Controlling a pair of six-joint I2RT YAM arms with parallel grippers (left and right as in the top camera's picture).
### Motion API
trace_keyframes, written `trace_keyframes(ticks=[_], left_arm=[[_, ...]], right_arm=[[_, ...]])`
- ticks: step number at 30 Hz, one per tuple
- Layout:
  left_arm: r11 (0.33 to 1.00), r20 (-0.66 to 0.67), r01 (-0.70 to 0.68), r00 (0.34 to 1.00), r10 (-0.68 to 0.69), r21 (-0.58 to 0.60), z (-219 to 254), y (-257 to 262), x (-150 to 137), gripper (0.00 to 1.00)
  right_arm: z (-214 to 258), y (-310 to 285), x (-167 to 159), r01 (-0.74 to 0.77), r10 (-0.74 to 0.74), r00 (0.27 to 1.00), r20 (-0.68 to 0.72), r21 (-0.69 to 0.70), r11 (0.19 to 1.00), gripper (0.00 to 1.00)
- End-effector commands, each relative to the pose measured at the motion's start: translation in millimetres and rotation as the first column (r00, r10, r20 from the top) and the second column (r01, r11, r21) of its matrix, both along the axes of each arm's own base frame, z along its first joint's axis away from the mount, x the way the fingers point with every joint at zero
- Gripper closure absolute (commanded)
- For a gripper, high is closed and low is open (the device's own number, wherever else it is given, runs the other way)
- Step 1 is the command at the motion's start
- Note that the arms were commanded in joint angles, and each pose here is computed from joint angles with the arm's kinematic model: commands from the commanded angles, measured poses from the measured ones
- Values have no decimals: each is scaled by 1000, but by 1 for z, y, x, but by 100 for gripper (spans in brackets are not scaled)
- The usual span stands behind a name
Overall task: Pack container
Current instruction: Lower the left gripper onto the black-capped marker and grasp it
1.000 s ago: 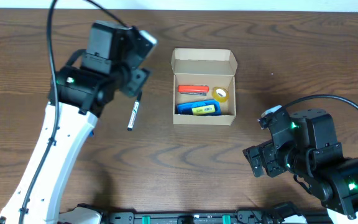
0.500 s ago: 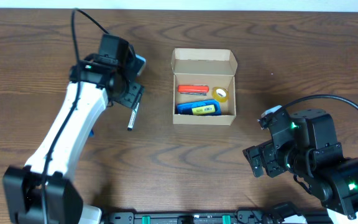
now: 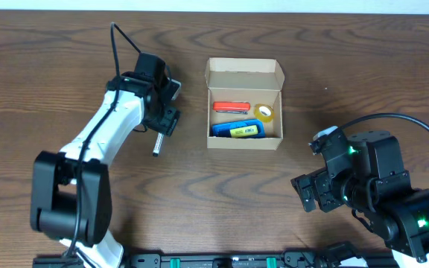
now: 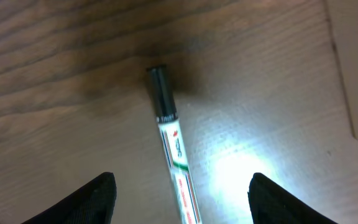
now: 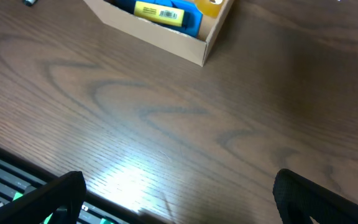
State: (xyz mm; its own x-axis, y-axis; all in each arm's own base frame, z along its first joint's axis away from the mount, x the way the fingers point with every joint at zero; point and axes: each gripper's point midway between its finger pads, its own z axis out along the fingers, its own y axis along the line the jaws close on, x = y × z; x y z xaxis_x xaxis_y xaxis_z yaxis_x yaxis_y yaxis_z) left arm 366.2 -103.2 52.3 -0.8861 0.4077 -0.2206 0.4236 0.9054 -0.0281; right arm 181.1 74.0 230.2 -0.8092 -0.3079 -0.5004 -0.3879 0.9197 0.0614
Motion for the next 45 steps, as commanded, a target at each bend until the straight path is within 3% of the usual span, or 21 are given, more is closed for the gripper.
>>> trace_keyframes(ticks=[1, 10, 21, 30, 39, 45], left_arm=[[1000, -42, -21, 999, 21, 0, -22, 0, -1, 31], [1000, -57, -21, 998, 22, 4, -50, -2, 8, 32], [1000, -74, -21, 997, 22, 9, -67, -2, 9, 46], [1000, -82, -25, 996, 26, 11, -69, -2, 8, 74], [995, -93, -103, 990, 103, 3, -67, -2, 7, 93], [994, -12, -107, 994, 106, -15, -32, -3, 20, 94]], right_arm=[[-1, -1, 0, 4, -4, 1000, -3, 2, 1000, 1], [-1, -1, 0, 4, -4, 1000, -4, 2, 1000, 1], [-1, -1, 0, 4, -4, 1000, -4, 2, 1000, 1], [-1, -1, 0, 4, -4, 1000, -4, 2, 1000, 1], [-1, -1, 0, 4, -4, 1000, -4, 2, 1000, 1], [-1, -1, 0, 4, -4, 1000, -3, 1, 1000, 1]])
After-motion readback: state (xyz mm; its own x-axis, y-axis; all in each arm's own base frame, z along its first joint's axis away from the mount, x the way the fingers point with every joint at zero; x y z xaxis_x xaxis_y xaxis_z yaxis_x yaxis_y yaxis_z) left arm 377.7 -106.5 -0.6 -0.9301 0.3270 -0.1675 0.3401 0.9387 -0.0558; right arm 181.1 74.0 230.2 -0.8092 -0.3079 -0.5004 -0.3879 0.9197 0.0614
